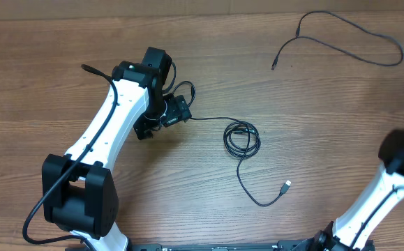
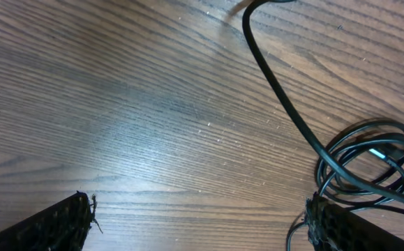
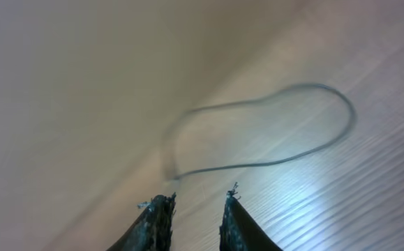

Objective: Untangle cables

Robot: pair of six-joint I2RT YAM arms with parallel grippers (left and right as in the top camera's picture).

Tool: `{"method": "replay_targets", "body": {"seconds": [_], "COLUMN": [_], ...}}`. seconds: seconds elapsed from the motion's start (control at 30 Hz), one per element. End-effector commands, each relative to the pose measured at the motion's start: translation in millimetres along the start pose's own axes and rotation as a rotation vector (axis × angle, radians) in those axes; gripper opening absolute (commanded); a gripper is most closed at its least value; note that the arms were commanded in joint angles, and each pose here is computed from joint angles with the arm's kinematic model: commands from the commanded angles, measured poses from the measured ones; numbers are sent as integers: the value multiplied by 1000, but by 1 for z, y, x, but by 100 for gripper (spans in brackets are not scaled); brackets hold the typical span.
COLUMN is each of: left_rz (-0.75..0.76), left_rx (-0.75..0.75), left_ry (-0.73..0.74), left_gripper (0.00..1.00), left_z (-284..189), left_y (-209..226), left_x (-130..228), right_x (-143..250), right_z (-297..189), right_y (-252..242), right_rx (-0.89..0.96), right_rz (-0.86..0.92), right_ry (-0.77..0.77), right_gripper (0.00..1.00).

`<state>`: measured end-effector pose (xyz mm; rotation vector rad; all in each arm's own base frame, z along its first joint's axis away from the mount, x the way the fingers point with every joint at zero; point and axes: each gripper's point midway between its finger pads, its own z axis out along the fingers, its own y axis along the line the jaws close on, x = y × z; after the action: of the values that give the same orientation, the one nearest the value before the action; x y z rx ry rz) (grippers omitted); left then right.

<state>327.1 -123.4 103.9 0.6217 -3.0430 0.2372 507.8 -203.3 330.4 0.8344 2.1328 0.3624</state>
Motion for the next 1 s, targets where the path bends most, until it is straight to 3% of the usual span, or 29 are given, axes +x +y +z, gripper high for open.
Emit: {"method": "replay_targets", "body": {"seconds": [0.0,0.17,0.27,0.3,0.37,0.7,0.87,0.97], "left_rz": [30,30,30,30,30,29,42,9], "left_rx": [10,10,10,10,10,11,20,-15], "left_ry": [-1,-1,-1,-1,-1,-1,70,41], "left_gripper": [99,99,99,100,100,100,100,100], "left_z": [-2,-2,-2,-2,-2,-2,-3,-4], "left_y": [-3,-3,-3,-3,-3,-3,-2,12], "left_x": [3,3,3,3,3,3,18,6], "right_x": [29,98,146,160,192,305,358,388], "right_z": [-69,-94,-93,-89,-85,-67,-52,-48], "right_y": [74,125,145,154,175,203,184,170], "right_rx": [-192,-311,-345,-351,-383,-326,-220,-188], "right_rz": [-108,-310,-416,-438,-485,-663,-781,-826], "right_ry": [41,216,346,381,457,704,835,933], "right_gripper": [44,69,74,88,93,94,96,98]}}
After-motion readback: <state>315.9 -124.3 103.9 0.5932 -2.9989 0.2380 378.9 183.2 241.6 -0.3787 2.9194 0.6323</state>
